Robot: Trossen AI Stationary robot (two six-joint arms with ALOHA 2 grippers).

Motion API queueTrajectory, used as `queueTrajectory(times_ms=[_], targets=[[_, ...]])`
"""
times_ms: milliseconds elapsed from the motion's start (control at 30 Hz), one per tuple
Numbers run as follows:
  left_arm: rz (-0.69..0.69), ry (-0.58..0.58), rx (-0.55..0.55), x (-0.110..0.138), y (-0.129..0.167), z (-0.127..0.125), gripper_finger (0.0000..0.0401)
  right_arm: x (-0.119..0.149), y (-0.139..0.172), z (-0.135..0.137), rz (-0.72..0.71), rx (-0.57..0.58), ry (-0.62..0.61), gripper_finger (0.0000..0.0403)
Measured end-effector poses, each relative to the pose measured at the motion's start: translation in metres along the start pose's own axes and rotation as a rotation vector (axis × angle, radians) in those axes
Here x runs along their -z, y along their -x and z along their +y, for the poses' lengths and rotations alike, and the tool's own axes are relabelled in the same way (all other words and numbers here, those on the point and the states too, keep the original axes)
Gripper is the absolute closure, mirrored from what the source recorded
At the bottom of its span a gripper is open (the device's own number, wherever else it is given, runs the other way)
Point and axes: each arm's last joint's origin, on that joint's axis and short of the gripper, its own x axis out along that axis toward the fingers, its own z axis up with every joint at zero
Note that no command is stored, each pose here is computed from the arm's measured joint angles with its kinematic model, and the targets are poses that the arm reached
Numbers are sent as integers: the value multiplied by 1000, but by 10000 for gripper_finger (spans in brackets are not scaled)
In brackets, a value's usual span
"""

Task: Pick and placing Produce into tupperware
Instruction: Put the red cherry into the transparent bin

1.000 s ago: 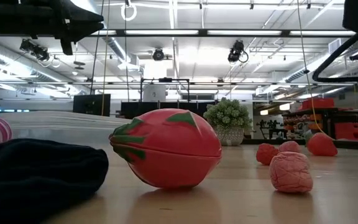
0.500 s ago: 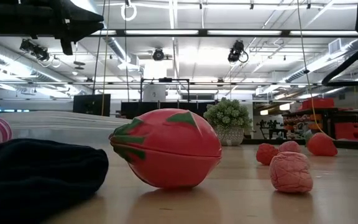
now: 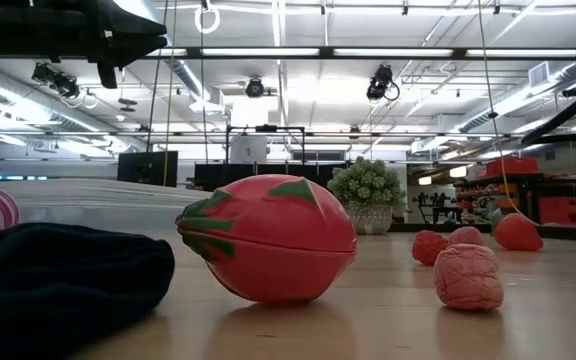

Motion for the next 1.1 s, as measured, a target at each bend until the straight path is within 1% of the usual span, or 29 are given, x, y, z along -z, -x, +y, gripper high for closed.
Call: queueTrajectory(times_ms=[233,400,500,567,700,833,933,1033,1100], targets=[[0,-1,0,0,0,0,291,0,0,0,12,-2,1,239],[0,-1,0,0,0,0,291,-1,-3,-1,14,-10,-2,253],[0,-1,0,0,0,0,291,-3,-12,-5,47,-54,-9,265],[1,-1,0,0,0,0,291,-5,-16,-8,58,-58,-12,274],[0,-1,1,0,0,0,291,-6,-18,-14,58,-33,-44,300],[1,0,0,0,0,0,291,-6,-14,-10,54,-51,-17,349],[0,0,0,0,0,0,291,-9,-6,-7,-7,-77,-14,390],[0,0,0,0,0,0,291,-13,6,-2,-135,-113,-16,391],[0,0,0,0,0,0,291,-18,18,3,-258,-150,-3,392]])
